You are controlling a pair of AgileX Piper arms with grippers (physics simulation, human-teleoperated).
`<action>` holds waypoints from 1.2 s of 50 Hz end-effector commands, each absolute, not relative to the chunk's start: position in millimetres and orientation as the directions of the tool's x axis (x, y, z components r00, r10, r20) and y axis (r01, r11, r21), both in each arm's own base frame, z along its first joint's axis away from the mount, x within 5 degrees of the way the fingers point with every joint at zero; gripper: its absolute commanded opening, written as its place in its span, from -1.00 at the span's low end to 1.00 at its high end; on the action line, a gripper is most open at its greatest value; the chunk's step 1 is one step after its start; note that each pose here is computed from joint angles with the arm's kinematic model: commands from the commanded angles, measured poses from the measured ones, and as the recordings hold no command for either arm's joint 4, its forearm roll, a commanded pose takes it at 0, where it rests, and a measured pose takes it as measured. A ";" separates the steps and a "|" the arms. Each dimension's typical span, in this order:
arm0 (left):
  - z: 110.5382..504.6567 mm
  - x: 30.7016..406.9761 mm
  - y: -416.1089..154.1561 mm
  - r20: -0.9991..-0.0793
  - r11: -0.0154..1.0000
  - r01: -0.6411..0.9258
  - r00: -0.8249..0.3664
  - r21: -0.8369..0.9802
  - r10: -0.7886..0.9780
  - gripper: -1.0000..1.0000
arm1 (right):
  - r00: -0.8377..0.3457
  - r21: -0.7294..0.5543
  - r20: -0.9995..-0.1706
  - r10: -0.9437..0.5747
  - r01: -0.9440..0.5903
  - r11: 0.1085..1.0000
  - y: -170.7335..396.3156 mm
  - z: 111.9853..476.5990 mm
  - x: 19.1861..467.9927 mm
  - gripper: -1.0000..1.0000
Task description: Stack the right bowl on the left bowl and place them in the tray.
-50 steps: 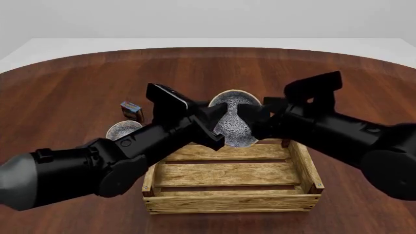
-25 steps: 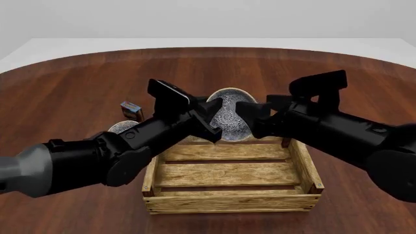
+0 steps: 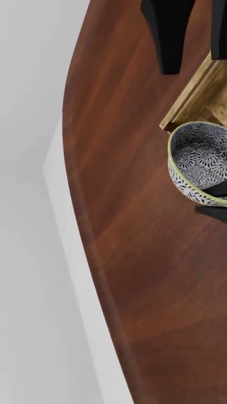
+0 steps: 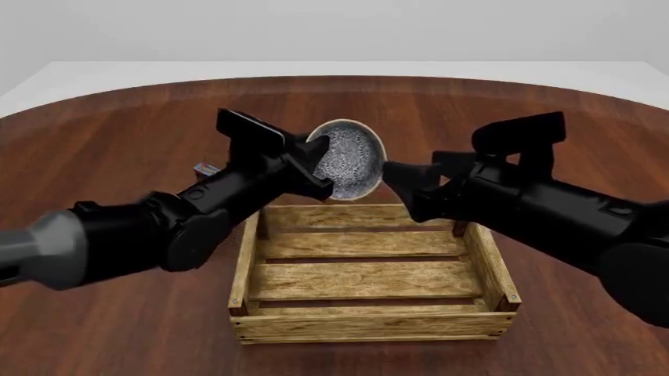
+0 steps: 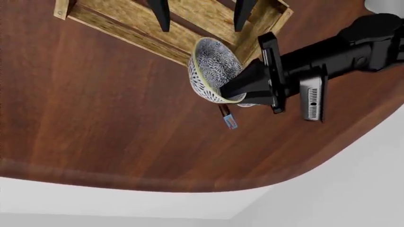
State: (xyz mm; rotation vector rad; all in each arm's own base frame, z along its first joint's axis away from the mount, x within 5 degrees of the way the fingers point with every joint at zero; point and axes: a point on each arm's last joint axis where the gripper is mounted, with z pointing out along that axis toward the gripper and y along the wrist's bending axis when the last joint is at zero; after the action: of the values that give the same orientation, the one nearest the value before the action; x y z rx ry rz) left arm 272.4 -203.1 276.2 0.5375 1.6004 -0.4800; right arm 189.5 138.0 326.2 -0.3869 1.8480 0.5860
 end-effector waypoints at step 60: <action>320.3 283.6 -98.3 -0.993 0.939 0.333 -0.057 0.081 0.106 -1.00 | -0.351 0.214 -0.936 0.024 -0.514 0.831 137.5 322.5 193.5 1.00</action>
State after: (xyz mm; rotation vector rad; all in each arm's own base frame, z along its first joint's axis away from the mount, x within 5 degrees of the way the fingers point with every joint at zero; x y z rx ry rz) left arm 281.5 -109.7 315.9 0.3705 1.6184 -0.2251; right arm 193.6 137.4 323.0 -0.3700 1.8583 0.5807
